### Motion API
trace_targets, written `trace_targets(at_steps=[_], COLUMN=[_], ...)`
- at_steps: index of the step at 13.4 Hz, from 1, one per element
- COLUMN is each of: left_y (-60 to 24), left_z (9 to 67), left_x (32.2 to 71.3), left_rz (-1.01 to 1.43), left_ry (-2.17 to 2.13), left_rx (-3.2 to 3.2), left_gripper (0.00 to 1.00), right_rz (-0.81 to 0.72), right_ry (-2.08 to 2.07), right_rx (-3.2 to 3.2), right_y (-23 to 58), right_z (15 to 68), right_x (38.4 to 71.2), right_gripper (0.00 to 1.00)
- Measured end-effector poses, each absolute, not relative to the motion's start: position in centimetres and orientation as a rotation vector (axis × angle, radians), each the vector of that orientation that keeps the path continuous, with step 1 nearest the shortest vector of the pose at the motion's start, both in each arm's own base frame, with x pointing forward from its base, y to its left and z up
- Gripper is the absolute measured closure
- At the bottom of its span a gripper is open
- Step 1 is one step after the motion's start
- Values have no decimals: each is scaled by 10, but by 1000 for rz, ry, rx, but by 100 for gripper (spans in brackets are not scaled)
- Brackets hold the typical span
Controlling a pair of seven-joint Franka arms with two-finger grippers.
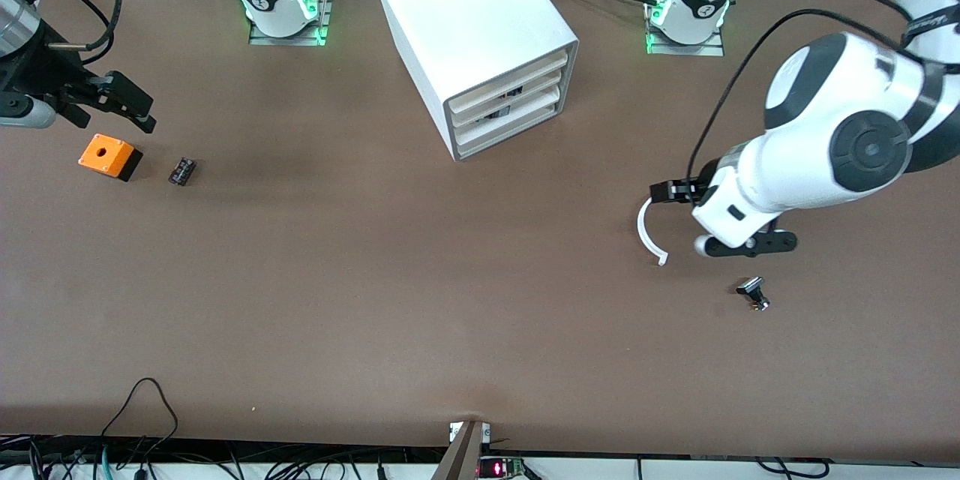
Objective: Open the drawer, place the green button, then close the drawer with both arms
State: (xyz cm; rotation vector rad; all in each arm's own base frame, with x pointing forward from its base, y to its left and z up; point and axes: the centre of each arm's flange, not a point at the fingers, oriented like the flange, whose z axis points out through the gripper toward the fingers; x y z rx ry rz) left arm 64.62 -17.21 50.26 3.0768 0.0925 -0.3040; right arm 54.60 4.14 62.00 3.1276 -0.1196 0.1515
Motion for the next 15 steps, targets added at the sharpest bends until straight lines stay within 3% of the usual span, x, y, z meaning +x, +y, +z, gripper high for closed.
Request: trace_targets(at_steps=[3, 7, 10, 15], left_y=[-168, -93, -46, -36], left_z=[546, 587, 598, 601], left_x=[639, 630, 605, 560], left_rz=[-157, -103, 24, 65], left_ry=[-133, -263, -206, -188], left_rx=[3160, 3127, 3120, 3130], left_gripper=[1, 1, 1, 0], right_rz=[152, 157, 158, 158], right_ry=[-120, -120, -120, -120], right_rx=[3128, 3128, 3128, 3128], right_y=[41, 41, 41, 41], right_z=[620, 622, 622, 622], right_x=[546, 546, 546, 546], right_gripper=[0, 0, 0, 0])
